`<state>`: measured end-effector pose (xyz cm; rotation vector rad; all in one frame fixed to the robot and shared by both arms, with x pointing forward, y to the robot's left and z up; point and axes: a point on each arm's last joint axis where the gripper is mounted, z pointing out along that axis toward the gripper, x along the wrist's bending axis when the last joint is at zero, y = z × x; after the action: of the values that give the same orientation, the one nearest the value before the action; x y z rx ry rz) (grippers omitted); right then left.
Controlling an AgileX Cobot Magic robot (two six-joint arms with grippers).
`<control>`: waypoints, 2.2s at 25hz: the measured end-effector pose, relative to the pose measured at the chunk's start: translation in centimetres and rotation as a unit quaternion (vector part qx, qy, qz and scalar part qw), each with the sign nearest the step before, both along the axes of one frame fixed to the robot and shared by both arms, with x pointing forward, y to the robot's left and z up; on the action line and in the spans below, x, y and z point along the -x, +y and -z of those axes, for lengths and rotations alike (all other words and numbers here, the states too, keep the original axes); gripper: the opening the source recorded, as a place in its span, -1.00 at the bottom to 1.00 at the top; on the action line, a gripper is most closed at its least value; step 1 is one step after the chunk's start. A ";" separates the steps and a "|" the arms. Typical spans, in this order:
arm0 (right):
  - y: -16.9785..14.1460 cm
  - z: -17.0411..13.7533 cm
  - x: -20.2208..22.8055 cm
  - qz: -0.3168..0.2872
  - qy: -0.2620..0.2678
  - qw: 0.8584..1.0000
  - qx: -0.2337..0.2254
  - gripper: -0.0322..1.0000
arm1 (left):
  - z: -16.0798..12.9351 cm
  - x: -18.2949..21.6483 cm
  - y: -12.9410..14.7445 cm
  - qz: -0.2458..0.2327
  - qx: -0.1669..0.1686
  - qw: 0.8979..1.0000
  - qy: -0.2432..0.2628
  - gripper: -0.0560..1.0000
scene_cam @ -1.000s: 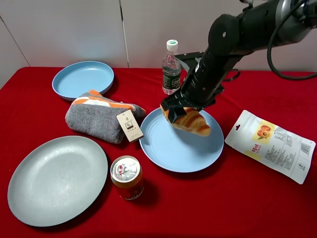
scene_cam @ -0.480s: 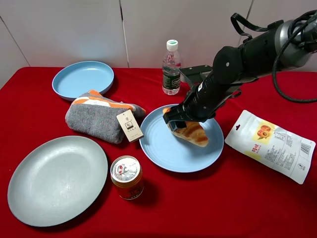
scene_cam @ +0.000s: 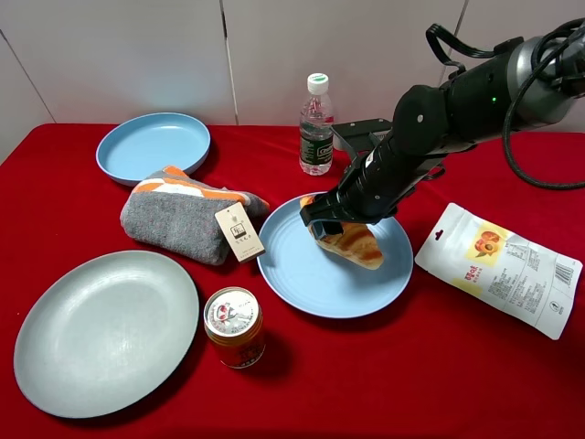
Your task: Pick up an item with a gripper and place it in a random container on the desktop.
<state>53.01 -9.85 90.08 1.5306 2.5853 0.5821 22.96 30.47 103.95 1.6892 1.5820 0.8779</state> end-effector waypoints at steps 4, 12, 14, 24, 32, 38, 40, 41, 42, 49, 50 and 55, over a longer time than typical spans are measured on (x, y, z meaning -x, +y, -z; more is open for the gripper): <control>0.0 0.0 0.0 0.000 0.000 1.000 0.000 0.07 | 0.0 0.0 0.0 0.000 0.000 1.000 0.000 0.94; 0.0 2.2 0.4 0.013 0.049 0.999 0.012 0.40 | 0.0 0.0 0.0 0.000 0.000 1.000 0.000 0.94; 0.0 2.2 0.4 0.014 0.050 0.999 0.011 0.40 | 0.0 0.0 0.0 0.000 0.000 1.000 0.000 0.94; 0.0 2.1 0.4 0.014 0.047 0.999 0.009 0.40 | 0.0 0.0 0.0 0.000 0.000 1.000 0.000 0.94; 0.0 -0.4 0.3 0.004 0.014 1.000 -0.004 0.40 | 0.0 0.0 0.0 0.000 0.000 1.000 0.000 0.94; -0.4 -3.2 0.8 -0.013 -0.007 1.000 -0.007 0.40 | 0.0 0.0 0.0 0.000 0.000 1.000 0.000 0.94; -0.6 -4.3 1.1 -0.019 -0.015 1.000 -0.007 0.40 | 0.0 0.0 0.0 0.000 0.000 1.000 0.000 0.94; -0.7 -4.9 1.2 -0.022 -0.019 1.000 -0.007 0.40 | 0.0 0.0 0.0 0.000 0.000 1.000 0.000 0.94; -0.9 -5.5 1.5 -0.024 -0.020 0.999 -0.006 0.40 | 0.0 0.0 0.0 0.000 0.000 1.000 0.000 0.94; -2.3 -9.6 3.3 -0.037 -0.031 0.999 0.007 0.40 | 0.0 0.0 0.0 0.000 0.000 1.000 0.000 0.94; -2.5 -10.3 3.6 -0.039 -0.031 0.999 0.008 0.40 | 0.0 0.0 0.0 0.000 0.000 1.000 0.000 0.94; -3.8 -13.3 5.7 -0.046 -0.028 0.998 0.010 0.40 | 0.0 0.0 0.0 0.000 0.000 1.000 0.000 0.94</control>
<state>47.28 -13.66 103.38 1.3752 2.6227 0.5973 22.96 30.47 103.95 1.6892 1.5820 0.8779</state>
